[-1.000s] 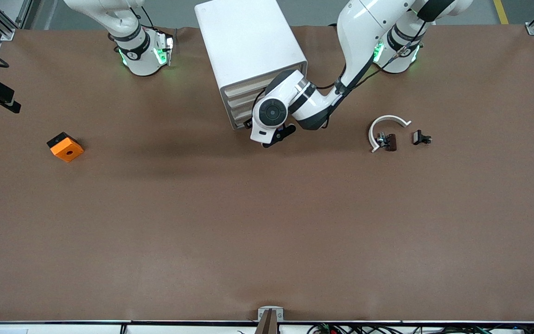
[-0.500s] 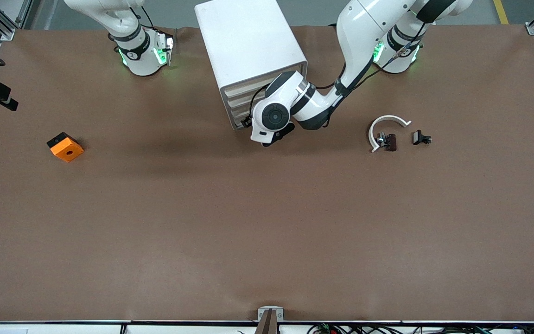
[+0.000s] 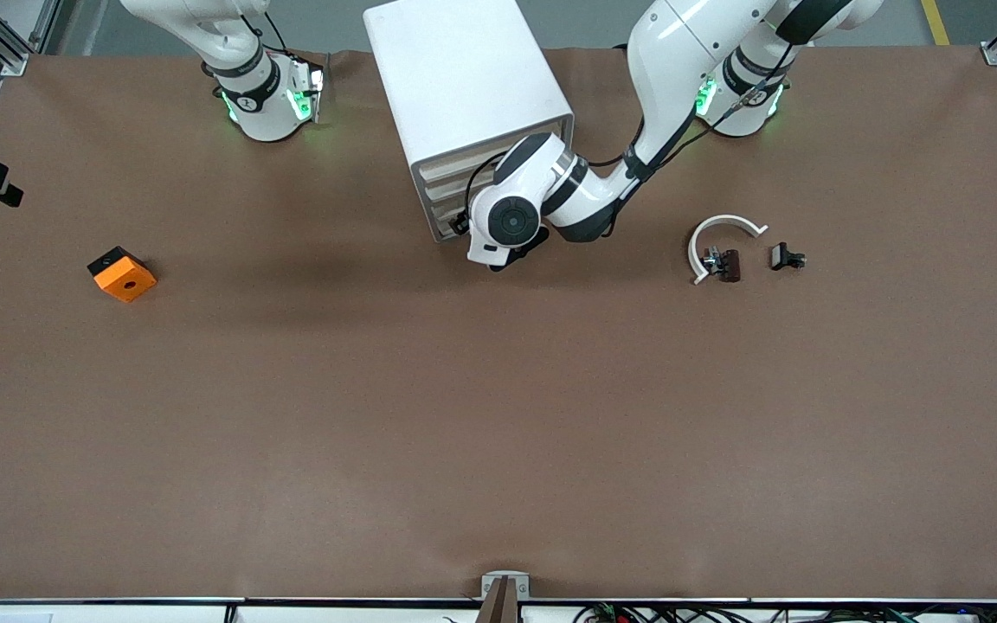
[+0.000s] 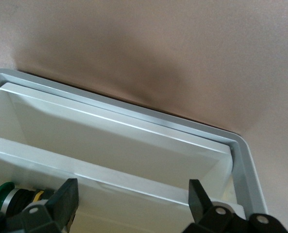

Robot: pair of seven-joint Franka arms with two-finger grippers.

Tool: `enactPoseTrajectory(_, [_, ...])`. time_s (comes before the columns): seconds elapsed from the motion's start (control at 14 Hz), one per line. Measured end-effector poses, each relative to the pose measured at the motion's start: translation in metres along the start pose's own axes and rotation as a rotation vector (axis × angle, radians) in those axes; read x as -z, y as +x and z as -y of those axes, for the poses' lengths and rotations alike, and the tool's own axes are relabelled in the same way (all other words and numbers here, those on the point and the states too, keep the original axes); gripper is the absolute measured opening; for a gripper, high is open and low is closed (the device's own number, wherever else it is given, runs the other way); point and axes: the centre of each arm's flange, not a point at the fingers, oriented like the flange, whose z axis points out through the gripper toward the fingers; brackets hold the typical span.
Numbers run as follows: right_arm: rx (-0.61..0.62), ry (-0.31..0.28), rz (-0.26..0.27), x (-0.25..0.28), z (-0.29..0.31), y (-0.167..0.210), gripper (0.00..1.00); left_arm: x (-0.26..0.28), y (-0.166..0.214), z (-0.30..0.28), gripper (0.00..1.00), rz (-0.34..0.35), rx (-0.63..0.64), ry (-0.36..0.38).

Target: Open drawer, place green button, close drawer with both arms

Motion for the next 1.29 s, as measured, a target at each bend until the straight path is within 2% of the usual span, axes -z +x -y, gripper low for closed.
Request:
enactPoseTrajectory(0.5, [-0.007,0.000,-0.003,0.000,-0.004,0.000,1.00,0.035,0.000,-0.008,1.00,0.009,-0.011,-0.013])
enactPoseTrajectory(0.64, [-0.003,0.000,-0.006,0.000,-0.003,0.001,1.00,0.045,0.009,-0.008,1.00,-0.035,-0.023,-0.009])
enactPoseTrajectory(0.93, [0.017,0.000,-0.007,0.000,-0.003,0.001,1.00,0.079,0.047,-0.005,1.00,-0.187,-0.092,-0.014])
enactPoseTrajectory(1.29, [0.021,-0.001,-0.007,0.000,-0.001,0.001,1.00,0.193,0.118,0.039,1.00,-0.218,-0.207,-0.091])
